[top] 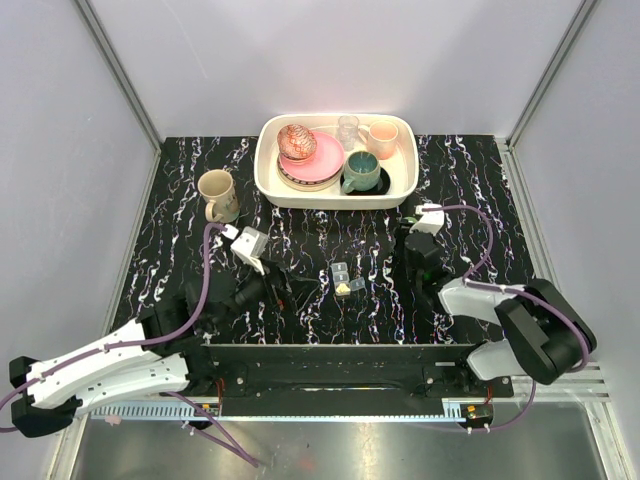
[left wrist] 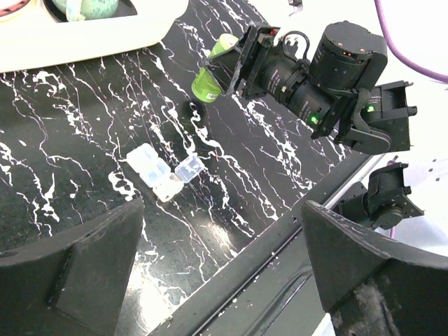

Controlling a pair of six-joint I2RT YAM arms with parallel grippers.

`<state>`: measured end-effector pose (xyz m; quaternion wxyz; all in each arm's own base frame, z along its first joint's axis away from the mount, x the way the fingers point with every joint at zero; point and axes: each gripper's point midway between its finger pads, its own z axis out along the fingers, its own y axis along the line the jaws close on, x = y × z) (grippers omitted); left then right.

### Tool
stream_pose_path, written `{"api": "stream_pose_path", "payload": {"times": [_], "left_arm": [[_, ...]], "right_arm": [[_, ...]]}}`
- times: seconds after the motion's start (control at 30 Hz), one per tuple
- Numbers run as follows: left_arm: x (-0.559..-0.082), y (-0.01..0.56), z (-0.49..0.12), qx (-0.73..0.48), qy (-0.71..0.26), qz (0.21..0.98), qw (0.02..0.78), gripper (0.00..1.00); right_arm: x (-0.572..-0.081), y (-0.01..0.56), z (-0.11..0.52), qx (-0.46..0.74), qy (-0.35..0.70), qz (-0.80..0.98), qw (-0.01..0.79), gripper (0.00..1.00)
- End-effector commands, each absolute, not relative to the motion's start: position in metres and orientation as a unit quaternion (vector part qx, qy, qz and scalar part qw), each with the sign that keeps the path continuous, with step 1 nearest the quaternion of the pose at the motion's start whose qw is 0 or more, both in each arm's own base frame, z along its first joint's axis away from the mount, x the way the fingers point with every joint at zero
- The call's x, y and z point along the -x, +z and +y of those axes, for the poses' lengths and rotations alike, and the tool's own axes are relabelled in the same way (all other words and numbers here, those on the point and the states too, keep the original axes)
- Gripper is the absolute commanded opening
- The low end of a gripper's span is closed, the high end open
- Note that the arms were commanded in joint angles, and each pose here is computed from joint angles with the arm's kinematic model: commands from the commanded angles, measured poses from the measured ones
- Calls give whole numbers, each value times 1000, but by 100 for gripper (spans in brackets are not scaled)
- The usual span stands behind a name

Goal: Sort the pills into containers

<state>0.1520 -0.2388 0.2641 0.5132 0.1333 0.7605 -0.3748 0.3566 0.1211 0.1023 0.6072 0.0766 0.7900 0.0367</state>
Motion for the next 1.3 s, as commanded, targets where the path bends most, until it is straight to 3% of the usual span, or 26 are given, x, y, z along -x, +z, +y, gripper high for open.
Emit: {"api": "stream_pose_path", "payload": {"times": [0.0, 0.13, 0.47, 0.9, 1.03, 1.27], "left_arm": [[-149, 273, -242, -128, -400, 748, 515, 99], [-149, 276, -241, -126, -400, 747, 516, 99], [-147, 276, -241, -128, -401, 748, 513, 99], [-146, 276, -237, -124, -404, 745, 516, 99], [-146, 275, -233, -120, -403, 743, 520, 99], [-148, 271, -232, -108, -399, 750, 516, 99]], "right_arm": [[-376, 130, 118, -104, 38, 740, 664, 7], [-378, 117, 120, -94, 30, 749, 655, 30], [-373, 110, 125, -79, 41, 766, 637, 59], [-372, 108, 134, -64, 48, 790, 608, 83], [-373, 148, 131, -69, 50, 771, 632, 90], [-363, 212, 125, -66, 57, 757, 648, 91]]}}
